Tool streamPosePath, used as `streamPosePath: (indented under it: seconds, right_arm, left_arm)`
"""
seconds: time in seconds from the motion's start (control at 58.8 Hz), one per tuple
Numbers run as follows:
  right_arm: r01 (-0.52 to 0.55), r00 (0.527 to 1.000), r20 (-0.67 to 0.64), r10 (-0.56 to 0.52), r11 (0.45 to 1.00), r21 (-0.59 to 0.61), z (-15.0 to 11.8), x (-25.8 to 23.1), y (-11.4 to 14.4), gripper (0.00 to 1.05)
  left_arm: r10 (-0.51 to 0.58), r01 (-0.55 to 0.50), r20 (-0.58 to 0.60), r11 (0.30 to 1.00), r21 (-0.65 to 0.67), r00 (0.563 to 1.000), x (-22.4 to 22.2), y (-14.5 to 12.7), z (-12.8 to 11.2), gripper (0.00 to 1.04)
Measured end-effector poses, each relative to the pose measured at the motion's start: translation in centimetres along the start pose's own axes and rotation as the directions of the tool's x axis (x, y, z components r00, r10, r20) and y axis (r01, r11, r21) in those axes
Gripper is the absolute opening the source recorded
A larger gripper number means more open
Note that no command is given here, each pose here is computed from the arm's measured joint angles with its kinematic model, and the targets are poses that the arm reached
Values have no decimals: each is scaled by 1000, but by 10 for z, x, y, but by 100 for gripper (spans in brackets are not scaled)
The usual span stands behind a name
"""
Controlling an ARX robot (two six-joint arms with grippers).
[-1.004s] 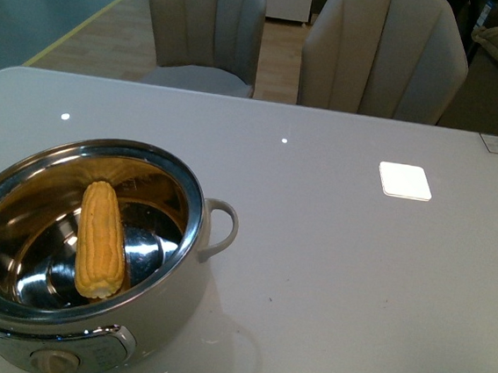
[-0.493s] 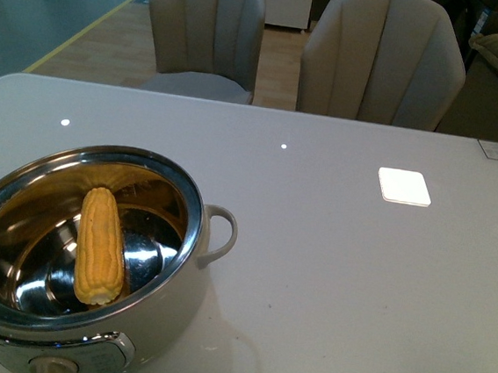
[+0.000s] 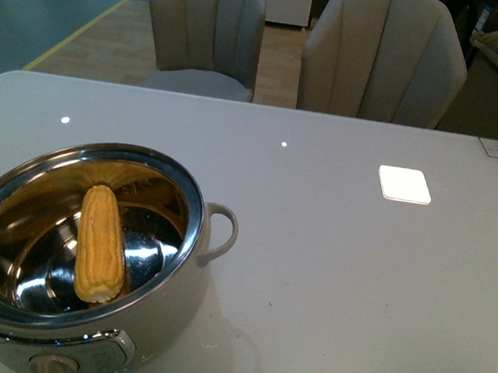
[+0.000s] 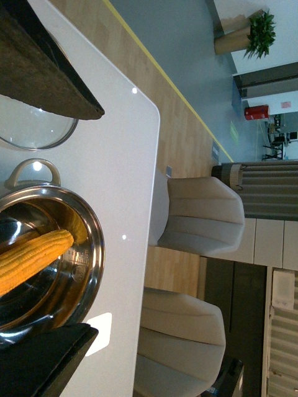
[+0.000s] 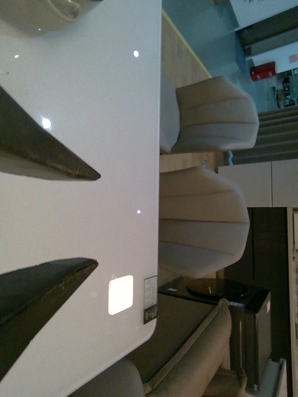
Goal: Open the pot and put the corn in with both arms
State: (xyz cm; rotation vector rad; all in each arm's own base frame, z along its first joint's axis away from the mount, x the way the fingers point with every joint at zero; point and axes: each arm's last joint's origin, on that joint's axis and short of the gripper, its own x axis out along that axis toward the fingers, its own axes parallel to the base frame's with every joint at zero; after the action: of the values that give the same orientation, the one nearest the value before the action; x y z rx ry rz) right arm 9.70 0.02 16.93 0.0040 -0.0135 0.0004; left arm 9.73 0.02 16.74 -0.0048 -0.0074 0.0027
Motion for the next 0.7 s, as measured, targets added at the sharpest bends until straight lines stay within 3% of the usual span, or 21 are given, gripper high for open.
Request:
streamPosePath:
  seconds: [0.255, 0.697]
  right_arm:
    - [0, 1000, 0, 0, 1000, 0, 0, 0, 0, 96]
    - [0, 1000, 0, 0, 1000, 0, 0, 0, 0, 96]
  left_arm:
    - [0, 0, 0, 1000, 0, 1000, 0, 0, 0, 98]
    - [0, 0, 0, 1000, 0, 1000, 0, 0, 0, 98]
